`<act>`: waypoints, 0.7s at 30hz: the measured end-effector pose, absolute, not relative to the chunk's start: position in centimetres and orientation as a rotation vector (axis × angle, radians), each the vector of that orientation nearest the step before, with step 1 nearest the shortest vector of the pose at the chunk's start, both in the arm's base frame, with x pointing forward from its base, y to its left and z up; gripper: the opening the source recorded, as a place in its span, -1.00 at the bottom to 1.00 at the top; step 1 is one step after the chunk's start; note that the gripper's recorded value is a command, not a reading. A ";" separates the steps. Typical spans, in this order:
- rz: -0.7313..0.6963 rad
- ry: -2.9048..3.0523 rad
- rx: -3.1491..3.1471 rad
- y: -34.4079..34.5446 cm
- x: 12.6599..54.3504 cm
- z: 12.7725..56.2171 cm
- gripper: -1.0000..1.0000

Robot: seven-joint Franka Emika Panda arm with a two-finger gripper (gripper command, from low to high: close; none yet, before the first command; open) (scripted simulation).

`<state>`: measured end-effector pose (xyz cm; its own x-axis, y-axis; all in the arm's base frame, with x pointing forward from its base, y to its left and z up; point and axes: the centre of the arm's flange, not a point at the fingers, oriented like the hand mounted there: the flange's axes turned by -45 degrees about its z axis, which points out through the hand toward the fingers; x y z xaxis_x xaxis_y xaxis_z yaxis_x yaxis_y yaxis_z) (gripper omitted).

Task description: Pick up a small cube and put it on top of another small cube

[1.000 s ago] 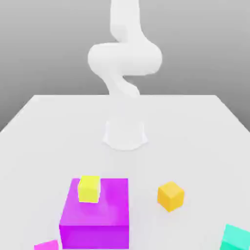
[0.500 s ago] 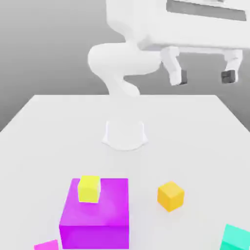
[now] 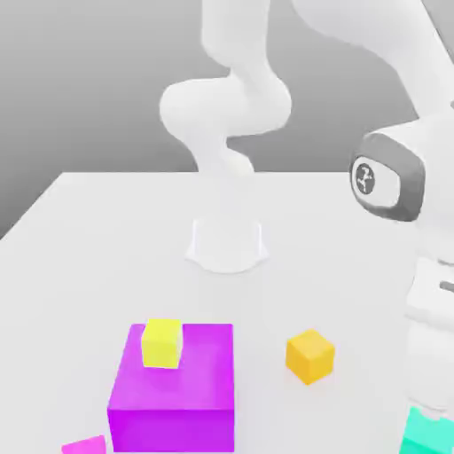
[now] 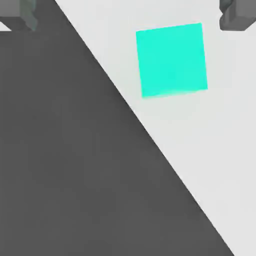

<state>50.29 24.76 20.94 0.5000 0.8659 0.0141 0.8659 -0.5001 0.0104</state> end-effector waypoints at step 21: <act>-0.006 1.448 2.730 16.1 50.6 24.5 -1.00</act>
<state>50.59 16.07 24.46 0.5613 0.8272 -0.0272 0.8274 -0.5600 0.0433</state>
